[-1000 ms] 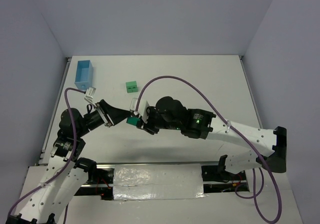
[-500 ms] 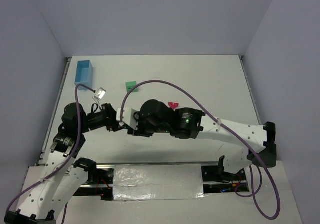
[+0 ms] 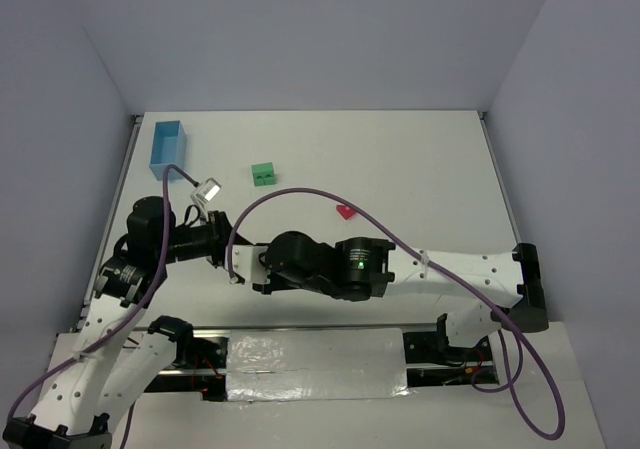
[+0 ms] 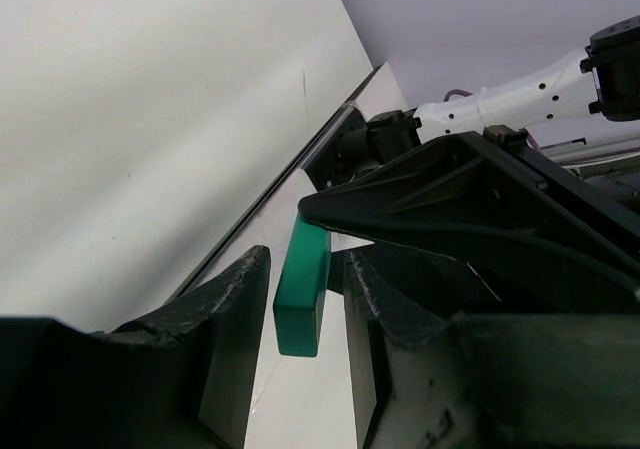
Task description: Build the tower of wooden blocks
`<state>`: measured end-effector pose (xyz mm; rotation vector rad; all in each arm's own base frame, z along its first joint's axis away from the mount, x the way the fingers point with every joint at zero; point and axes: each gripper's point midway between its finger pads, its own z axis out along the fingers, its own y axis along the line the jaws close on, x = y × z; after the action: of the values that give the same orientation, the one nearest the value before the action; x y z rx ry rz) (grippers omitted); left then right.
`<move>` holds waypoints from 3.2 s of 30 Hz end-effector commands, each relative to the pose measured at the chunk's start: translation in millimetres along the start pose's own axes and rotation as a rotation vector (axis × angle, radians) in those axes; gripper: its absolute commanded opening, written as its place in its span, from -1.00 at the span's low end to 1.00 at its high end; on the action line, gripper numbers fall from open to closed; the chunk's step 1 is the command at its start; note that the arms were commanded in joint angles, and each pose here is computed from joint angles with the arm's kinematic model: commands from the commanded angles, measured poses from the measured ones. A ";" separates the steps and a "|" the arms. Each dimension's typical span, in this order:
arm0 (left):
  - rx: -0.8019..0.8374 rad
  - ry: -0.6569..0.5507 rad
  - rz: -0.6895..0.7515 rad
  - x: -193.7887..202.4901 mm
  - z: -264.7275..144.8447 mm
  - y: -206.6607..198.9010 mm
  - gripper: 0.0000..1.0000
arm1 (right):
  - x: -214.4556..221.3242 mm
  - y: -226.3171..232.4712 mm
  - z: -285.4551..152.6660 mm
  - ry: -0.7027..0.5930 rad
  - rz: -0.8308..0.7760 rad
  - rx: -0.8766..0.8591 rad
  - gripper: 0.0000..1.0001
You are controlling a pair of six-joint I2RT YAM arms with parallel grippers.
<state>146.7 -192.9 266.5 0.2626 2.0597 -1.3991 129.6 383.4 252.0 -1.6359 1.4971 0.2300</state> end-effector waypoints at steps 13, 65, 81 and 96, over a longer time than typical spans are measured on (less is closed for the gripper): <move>0.019 0.063 0.058 -0.1 0.9 -3.9 -0.17 | -4.2 -12.0 -25.5 -0.028 -0.014 0.054 -0.75; 0.067 -0.544 -0.237 -92.5 -18.5 -27.2 -1.00 | -48.9 -91.8 -10.0 -0.276 0.898 0.453 0.37; 0.079 -0.505 -0.244 -88.8 -11.5 -24.5 -1.00 | -50.8 -101.9 -26.7 -0.326 0.845 0.471 0.65; 0.066 -0.484 -0.235 -86.9 -9.2 -22.7 -1.00 | -55.1 -109.4 -24.2 -0.335 0.832 0.472 0.45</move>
<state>204.9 -176.9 316.8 -0.3605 1.7369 -1.4827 199.1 394.6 320.1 -0.5802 1.7827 0.4558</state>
